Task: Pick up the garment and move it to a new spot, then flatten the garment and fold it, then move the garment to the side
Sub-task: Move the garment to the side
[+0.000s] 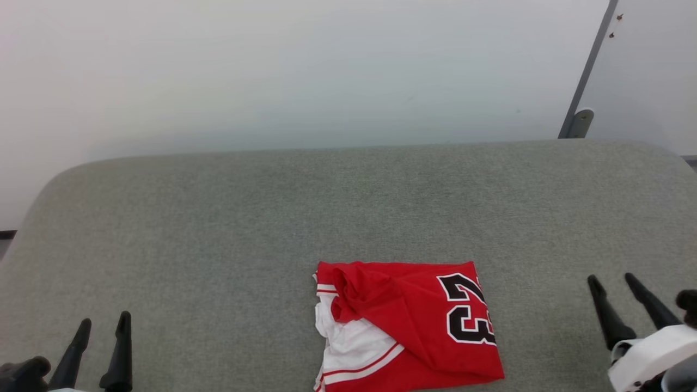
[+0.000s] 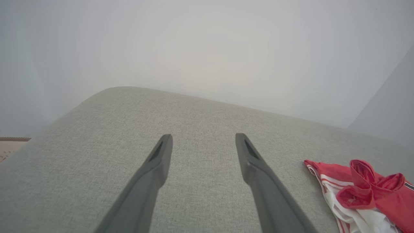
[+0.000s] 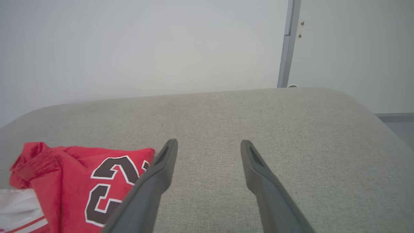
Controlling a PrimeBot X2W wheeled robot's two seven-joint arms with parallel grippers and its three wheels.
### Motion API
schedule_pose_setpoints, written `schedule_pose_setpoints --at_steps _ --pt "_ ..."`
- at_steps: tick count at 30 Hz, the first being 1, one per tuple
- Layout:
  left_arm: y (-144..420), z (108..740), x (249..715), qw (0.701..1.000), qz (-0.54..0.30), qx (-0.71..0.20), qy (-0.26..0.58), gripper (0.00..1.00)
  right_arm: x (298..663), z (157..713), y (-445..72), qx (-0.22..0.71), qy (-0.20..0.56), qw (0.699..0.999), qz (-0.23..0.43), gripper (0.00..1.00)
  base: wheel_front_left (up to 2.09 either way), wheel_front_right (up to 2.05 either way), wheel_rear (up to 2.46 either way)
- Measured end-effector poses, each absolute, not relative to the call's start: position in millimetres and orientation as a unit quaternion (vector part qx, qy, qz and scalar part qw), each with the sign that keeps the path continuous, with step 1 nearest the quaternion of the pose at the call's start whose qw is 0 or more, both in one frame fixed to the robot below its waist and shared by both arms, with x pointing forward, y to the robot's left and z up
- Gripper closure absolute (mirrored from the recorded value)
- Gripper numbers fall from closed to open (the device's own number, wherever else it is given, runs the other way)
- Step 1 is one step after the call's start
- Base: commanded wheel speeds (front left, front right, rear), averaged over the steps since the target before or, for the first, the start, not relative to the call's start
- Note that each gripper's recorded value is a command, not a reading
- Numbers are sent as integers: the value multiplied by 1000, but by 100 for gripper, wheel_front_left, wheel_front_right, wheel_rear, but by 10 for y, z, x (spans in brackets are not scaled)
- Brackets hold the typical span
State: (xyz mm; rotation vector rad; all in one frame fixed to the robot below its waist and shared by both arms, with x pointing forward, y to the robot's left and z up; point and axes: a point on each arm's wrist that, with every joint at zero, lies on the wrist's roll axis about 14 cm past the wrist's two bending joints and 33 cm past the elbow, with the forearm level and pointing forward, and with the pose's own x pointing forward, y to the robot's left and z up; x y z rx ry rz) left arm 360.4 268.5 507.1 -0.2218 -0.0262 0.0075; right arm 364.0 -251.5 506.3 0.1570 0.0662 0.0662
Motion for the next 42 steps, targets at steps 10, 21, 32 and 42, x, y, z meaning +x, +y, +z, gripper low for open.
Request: schedule_pose_setpoints --at_steps 10,21,32,42 --pt "2746 5078 3497 993 11 -113 -13 0 3770 4878 -1932 90 107 984 113 0 0 0 0" --pt "2863 4985 3348 992 37 -118 0 0 3892 4381 -1479 67 264 945 179 0 0 0 0" --pt "3006 4859 3280 990 64 -121 17 0 3977 3866 -1324 45 420 887 187 9 0 0 0" --pt "3065 4831 3284 990 73 -120 19 0 4118 3916 -1216 35 424 882 201 100 0 0 0"
